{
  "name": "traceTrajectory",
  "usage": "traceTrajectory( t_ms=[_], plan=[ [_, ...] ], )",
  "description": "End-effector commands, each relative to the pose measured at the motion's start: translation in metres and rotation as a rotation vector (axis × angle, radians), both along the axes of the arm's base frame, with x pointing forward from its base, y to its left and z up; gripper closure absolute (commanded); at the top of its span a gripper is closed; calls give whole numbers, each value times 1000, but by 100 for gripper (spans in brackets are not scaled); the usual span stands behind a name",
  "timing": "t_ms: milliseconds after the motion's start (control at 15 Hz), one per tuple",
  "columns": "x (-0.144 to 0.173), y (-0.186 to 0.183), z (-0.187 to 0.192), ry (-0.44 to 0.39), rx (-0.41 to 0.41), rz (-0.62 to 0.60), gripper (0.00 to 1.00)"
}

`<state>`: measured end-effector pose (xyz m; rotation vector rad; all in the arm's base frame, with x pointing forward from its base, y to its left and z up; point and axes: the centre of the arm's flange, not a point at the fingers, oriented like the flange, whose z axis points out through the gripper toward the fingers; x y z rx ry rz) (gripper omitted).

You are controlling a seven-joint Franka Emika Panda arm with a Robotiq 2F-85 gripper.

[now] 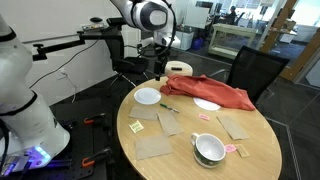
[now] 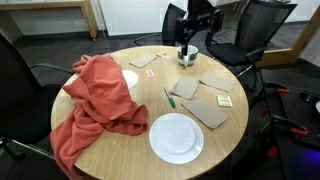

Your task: Put the marker in the mug

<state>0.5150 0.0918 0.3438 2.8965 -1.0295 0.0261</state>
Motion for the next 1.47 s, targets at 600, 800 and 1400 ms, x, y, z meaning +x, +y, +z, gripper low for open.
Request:
traceTrajectory(
  t_ms=[600, 800, 1400],
  plan=[
    [33, -4, -61, 48, 9, -63, 0],
    [39, -5, -64, 38, 11, -87, 0],
    [70, 8, -121, -44, -1, -235, 0]
  ],
)
